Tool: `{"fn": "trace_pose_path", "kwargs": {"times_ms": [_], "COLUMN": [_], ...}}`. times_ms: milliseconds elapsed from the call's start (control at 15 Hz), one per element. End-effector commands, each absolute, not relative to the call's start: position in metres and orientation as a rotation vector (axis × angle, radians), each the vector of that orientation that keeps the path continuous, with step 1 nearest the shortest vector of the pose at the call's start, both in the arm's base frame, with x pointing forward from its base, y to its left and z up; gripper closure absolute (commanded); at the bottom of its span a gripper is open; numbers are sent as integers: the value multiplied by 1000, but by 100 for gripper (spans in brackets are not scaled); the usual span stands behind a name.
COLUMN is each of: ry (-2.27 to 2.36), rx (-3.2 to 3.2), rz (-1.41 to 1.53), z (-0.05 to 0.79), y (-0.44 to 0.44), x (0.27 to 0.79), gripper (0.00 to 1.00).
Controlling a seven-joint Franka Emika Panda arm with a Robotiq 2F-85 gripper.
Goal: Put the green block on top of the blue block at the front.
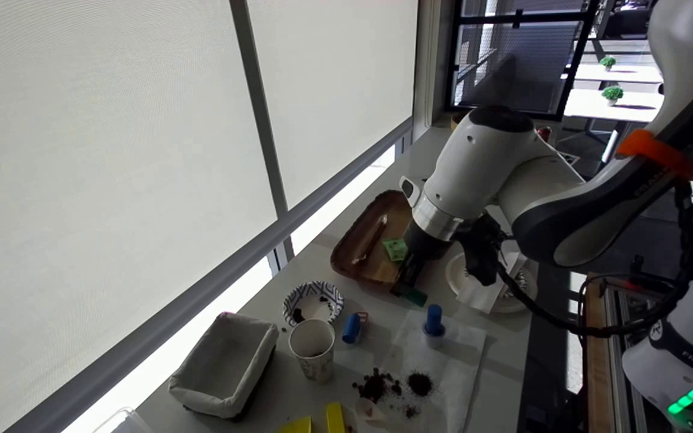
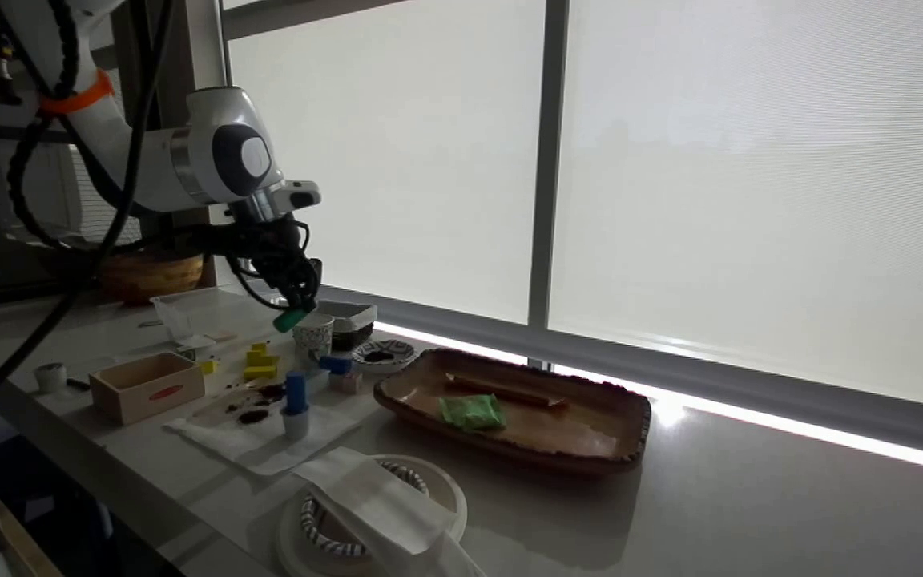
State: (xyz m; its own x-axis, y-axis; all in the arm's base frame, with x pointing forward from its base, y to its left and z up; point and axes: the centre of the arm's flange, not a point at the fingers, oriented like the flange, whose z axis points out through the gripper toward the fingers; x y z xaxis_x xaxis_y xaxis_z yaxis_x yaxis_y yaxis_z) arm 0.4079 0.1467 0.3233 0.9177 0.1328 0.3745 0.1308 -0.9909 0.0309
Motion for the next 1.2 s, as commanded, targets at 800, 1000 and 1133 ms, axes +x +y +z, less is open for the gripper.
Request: {"fn": "trace_pose_path", "kwargs": {"times_ms": [800,1000,1133], "ry": [662,811,724], "rx": [2904,2871,2903], "rz": [1518,1573,1538], "z": [357,347,407], "y": [139,130,131], "x": [336,325,367], "gripper": [92,92,67]}}
